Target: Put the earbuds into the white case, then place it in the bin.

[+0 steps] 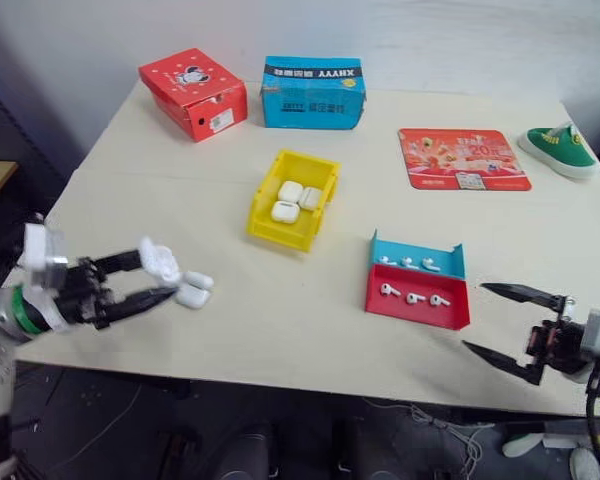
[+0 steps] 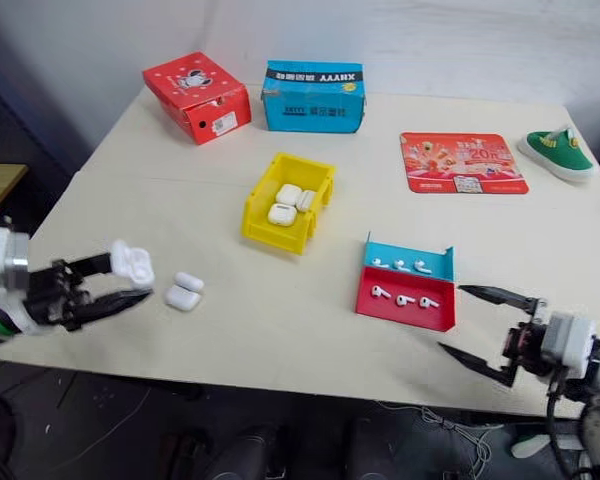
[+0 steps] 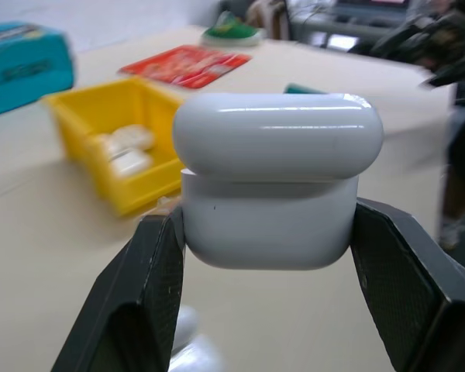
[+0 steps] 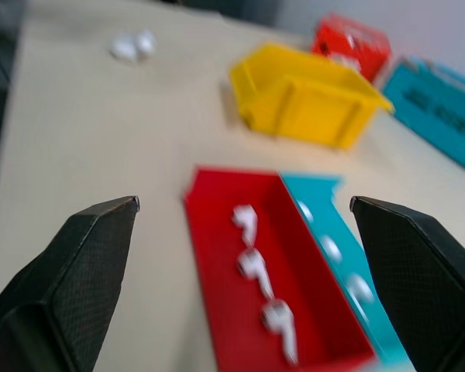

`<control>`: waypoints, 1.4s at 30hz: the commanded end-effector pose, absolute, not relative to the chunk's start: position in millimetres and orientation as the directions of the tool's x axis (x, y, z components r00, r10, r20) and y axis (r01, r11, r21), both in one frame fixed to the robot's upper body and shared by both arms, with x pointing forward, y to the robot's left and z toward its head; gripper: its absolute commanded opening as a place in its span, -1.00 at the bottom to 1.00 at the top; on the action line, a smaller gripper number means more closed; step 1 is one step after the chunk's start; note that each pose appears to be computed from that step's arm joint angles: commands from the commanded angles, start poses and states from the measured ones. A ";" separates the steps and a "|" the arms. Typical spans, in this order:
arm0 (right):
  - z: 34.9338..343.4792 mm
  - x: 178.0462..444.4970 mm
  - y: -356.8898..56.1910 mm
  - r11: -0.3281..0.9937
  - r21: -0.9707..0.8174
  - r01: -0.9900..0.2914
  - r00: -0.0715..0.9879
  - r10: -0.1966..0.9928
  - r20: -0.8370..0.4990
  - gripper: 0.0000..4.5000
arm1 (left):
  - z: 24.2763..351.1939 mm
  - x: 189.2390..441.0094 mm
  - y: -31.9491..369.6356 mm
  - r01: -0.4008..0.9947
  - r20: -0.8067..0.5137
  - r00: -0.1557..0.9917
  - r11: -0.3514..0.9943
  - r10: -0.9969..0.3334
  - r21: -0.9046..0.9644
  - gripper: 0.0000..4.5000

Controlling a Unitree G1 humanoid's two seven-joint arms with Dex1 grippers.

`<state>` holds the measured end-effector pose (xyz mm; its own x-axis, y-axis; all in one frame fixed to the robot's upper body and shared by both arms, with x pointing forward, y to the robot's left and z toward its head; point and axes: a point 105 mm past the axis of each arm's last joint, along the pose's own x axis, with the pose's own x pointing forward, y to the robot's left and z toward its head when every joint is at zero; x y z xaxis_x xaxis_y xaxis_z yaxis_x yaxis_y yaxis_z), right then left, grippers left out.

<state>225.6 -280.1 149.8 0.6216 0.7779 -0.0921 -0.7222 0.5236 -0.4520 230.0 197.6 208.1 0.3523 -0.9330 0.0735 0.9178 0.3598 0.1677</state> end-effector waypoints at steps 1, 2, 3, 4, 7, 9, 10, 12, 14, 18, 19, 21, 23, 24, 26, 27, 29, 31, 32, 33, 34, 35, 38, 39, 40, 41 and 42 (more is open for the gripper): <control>159.4 218.6 -309.6 0.595 -0.465 -0.656 0.719 0.679 -0.145 1.00 | 219.5 207.3 149.5 0.958 0.191 0.170 0.208 -0.967 0.198 0.23; 159.1 213.9 -311.3 0.582 -0.469 -0.665 0.713 0.681 -0.167 1.00 | 216.7 204.6 143.0 0.965 0.204 0.149 0.187 -0.968 0.182 0.23; 158.0 209.7 -313.2 0.570 -0.479 -0.668 0.713 0.674 -0.192 1.00 | 214.0 202.6 136.9 0.970 0.219 0.124 0.165 -0.968 0.180 0.23; 152.6 205.7 -320.3 0.568 -0.488 -0.663 0.732 0.630 -0.260 1.00 | 212.2 202.7 127.7 0.975 0.247 0.106 0.149 -0.963 0.164 0.23; 140.9 199.9 -347.8 0.611 -0.516 -0.600 0.800 0.450 -0.397 1.00 | 211.1 202.7 101.0 0.983 0.330 0.041 0.098 -0.943 0.157 0.23; 145.8 201.4 -343.7 0.607 -0.523 -0.598 0.801 0.455 -0.388 1.00 | 210.8 203.3 92.8 0.987 0.365 0.024 0.081 -0.931 0.142 0.23; 150.6 203.9 -336.7 0.600 -0.520 -0.608 0.794 0.476 -0.378 1.00 | 209.8 203.9 90.3 0.987 0.370 0.020 0.078 -0.929 0.143 0.23; 170.5 214.0 -307.4 0.554 -0.534 -0.639 0.761 0.555 -0.335 1.00 | 206.7 205.0 85.1 0.989 0.393 0.012 0.070 -0.920 0.134 0.23; 187.1 223.7 -278.4 0.548 -0.488 -0.680 0.723 0.614 -0.318 1.00 | 200.1 205.0 79.9 0.988 0.386 0.000 0.060 -0.922 0.142 0.23; 203.4 238.9 -225.5 0.454 -0.410 -0.791 0.600 0.705 -0.378 1.00 | 194.2 211.8 79.0 0.982 0.371 0.015 0.083 -0.929 0.169 0.23; 204.3 241.9 -218.0 0.441 -0.395 -0.806 0.583 0.708 -0.399 1.00 | 194.0 213.9 79.5 0.981 0.370 0.020 0.089 -0.929 0.171 0.23; 201.6 249.2 -201.5 0.397 -0.373 -0.839 0.539 0.707 -0.459 1.00 | 191.8 217.4 82.7 0.981 0.361 0.030 0.097 -0.932 0.169 0.23; 198.0 256.1 -193.9 0.386 -0.355 -0.851 0.522 0.689 -0.503 1.00 | 188.9 218.1 84.7 0.982 0.350 0.036 0.099 -0.936 0.163 0.23; 196.0 260.3 -191.7 0.388 -0.349 -0.853 0.520 0.674 -0.524 1.00 | 187.5 217.8 84.9 0.982 0.345 0.039 0.099 -0.938 0.160 0.23; 193.2 266.2 -188.1 0.384 -0.337 -0.860 0.511 0.654 -0.559 1.00 | 186.5 217.2 84.7 0.982 0.341 0.043 0.102 -0.939 0.157 0.23; 191.4 268.1 -186.0 0.370 -0.337 -0.866 0.500 0.645 -0.577 0.82 | 186.7 217.0 84.9 0.982 0.341 0.047 0.106 -0.939 0.156 0.23; 186.3 272.6 -186.5 0.359 -0.344 -0.868 0.497 0.613 -0.614 0.58 | 186.6 216.3 85.2 0.981 0.339 0.056 0.114 -0.939 0.154 0.23; 181.3 276.2 -189.1 0.355 -0.355 -0.865 0.502 0.582 -0.640 0.25 | 186.1 215.7 85.6 0.981 0.337 0.062 0.120 -0.939 0.153 0.23; 177.2 277.4 -191.7 0.354 -0.353 -0.866 0.499 0.560 -0.661 0.06 | 185.2 215.2 85.9 0.981 0.334 0.068 0.125 -0.940 0.151 0.23; 173.7 277.2 -193.7 0.348 -0.348 -0.871 0.489 0.543 -0.682 -0.09 | 184.5 214.8 86.0 0.980 0.331 0.072 0.128 -0.941 0.151 0.23; 170.5 276.8 -195.7 0.343 -0.340 -0.876 0.479 0.527 -0.702 -0.25 | 184.1 214.6 86.1 0.980 0.329 0.077 0.133 -0.941 0.151 0.23; 168.6 277.5 -196.8 0.343 -0.338 -0.877 0.476 0.516 -0.712 -0.25 | 183.8 214.6 86.0 0.979 0.329 0.082 0.138 -0.941 0.150 0.23; 166.2 280.4 -200.0 0.348 -0.339 -0.874 0.478 0.492 -0.728 -0.25 | 183.2 214.5 85.0 0.978 0.329 0.089 0.145 -0.940 0.148 0.23; 165.2 280.9 -201.9 0.345 -0.339 -0.875 0.475 0.480 -0.738 -0.25 | 183.0 214.3 84.5 0.978 0.329 0.090 0.145 -0.940 0.148 0.23; 164.3 282.2 -204.8 0.348 -0.342 -0.873 0.478 0.464 -0.746 -0.25 | 182.9 214.1 84.2 0.978 0.328 0.091 0.146 -0.940 0.148 0.23; 163.4 283.2 -207.5 0.349 -0.346 -0.871 0.479 0.450 -0.754 -0.25 | 182.8 214.1 84.0 0.978 0.327 0.092 0.147 -0.940 0.147 0.23; 162.9 283.5 -209.2 0.348 -0.348 -0.870 0.480 0.441 -0.759 -0.25 | 182.8 213.6 83.9 0.978 0.327 0.092 0.147 -0.941 0.147 0.23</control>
<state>280.9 -203.3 155.2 0.4545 0.4733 -0.7546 -0.8828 0.3524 -0.3107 219.5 86.1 176.2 0.1136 -0.9409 0.3191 0.9817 0.1557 0.1095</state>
